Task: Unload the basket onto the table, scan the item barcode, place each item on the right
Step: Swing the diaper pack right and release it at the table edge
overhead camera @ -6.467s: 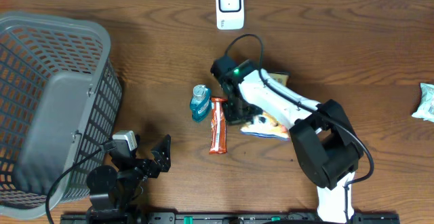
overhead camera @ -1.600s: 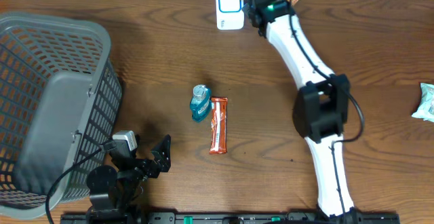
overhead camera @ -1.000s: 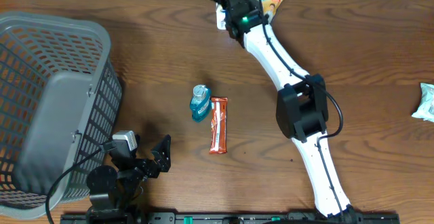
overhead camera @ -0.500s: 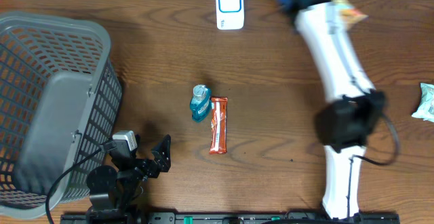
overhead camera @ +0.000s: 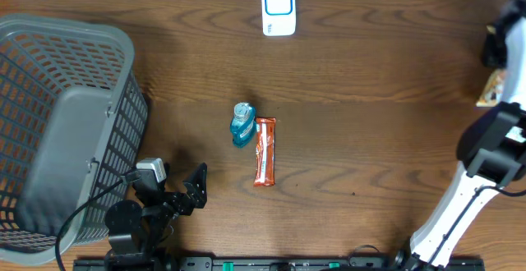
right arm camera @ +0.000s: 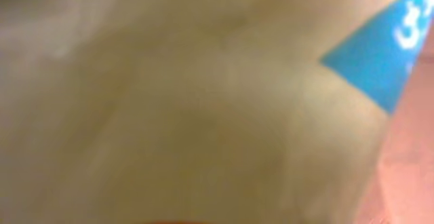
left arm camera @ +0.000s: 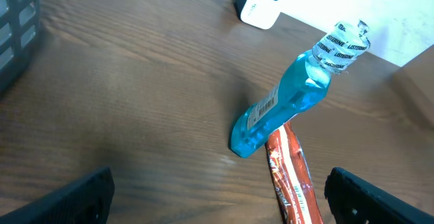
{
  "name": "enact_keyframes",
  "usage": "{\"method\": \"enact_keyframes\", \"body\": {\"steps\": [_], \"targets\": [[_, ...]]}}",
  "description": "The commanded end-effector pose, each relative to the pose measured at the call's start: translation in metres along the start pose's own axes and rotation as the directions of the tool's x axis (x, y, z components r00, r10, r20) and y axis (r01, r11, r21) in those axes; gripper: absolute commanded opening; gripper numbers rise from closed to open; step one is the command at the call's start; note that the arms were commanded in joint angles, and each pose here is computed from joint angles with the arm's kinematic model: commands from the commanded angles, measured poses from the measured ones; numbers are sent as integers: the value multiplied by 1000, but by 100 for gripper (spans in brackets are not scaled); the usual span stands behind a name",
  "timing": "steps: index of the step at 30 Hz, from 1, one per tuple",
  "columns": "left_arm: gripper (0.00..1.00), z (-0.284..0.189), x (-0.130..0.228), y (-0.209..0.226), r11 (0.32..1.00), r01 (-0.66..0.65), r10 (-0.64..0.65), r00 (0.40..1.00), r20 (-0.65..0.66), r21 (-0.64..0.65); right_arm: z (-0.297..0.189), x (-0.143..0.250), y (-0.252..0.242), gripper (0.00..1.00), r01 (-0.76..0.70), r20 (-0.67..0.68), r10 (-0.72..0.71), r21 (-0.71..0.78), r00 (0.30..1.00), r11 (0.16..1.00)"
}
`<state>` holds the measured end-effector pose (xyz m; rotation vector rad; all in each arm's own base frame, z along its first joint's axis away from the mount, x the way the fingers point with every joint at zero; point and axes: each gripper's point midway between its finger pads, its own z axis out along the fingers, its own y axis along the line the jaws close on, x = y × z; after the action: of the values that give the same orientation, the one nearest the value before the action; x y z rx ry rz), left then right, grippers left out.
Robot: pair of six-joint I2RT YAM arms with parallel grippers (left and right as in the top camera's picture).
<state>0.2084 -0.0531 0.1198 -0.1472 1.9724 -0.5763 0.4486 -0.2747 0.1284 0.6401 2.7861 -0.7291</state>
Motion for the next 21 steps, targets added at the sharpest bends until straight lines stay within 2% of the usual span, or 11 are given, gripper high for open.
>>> {"method": "enact_keyframes", "body": {"steps": [1, 2, 3, 4, 5, 6, 10, 12, 16, 21], "targets": [[99, 2, 10, 3, 1000, 6, -6, 999, -31, -3, 14, 7, -26, 9, -101, -28, 101, -14, 994, 995], [99, 2, 10, 3, 1000, 6, -6, 999, -31, -3, 13, 7, -34, 18, -125, -25, 125, -10, 992, 992], [99, 2, 10, 3, 1000, 6, -6, 999, -31, -3, 11, 7, -41, 41, -148, -20, 148, -7, 989, 989], [99, 2, 10, 3, 1000, 6, -6, 999, -31, -3, 6, 6, -49, 71, -176, -10, 176, -4, 984, 984], [99, 2, 10, 3, 1000, 6, -6, 999, -31, -3, -1, 5, -54, 88, -194, 4, 194, -7, 981, 981], [99, 2, 10, 3, 1000, 6, -6, 999, -31, -3, -10, 2, -58, 99, -208, 23, 209, -25, 978, 978], [99, 2, 10, 3, 1000, 6, -6, 999, -31, -3, -56, -12, -50, 99, -251, 103, 276, -206, 956, 946], [99, 2, 10, 3, 1000, 6, -6, 999, -31, -3, -93, -16, -38, 99, -295, 115, 355, -354, 928, 887], [99, 2, 10, 3, 1000, 6, -6, 999, -31, -3, -155, -4, -9, 99, -354, 23, 444, -568, 896, 743], [99, 2, 10, 3, 1000, 6, -6, 999, -31, -3, -216, 26, 35, 99, -405, -147, 436, -700, 888, 589]]}}
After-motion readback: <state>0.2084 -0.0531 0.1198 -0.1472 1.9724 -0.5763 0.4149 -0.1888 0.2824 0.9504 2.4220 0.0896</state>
